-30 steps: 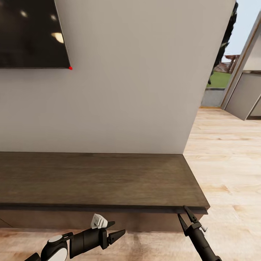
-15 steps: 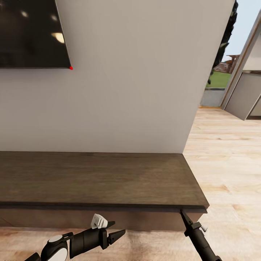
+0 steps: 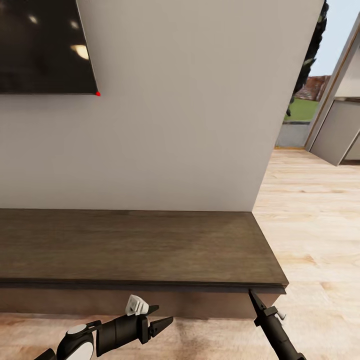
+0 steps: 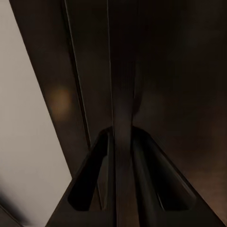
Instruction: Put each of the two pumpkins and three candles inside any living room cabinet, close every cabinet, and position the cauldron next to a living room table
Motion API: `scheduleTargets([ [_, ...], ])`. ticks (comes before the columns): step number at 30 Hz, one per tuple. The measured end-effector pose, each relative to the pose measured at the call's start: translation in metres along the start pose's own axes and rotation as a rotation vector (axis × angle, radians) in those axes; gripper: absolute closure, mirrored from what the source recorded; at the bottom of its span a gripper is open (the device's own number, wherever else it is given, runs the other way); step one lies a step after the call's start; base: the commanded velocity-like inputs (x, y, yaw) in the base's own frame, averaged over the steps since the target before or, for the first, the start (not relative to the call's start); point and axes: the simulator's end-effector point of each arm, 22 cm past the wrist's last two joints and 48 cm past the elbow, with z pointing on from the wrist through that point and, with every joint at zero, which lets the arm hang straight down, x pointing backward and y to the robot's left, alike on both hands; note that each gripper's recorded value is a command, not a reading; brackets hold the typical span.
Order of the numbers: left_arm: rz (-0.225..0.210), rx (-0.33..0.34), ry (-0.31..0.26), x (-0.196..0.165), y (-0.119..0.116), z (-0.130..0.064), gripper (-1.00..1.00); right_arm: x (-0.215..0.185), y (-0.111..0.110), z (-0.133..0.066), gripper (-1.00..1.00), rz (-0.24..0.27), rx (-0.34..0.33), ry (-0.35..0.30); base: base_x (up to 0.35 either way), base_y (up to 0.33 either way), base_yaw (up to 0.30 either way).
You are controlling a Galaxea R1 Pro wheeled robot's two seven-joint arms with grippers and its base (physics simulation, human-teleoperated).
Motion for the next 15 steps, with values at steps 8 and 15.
scheduleTargets([
  [8, 0.0, 0.001, -0.001, -0.0001, -0.0004, 0.0003, -1.0, 0.0, -0.0002, 0.0001, 1.0, 0.003, 0.001, 0.001, 0.0, 0.0, 0.0],
  [15, -0.001, 0.001, 0.0, 0.0, -0.0004, 0.0004, -1.0, 0.0, -0.0001, 0.0001, 1.0, 0.0, 0.0, -0.002, 0.0, 0.0, 0.0],
])
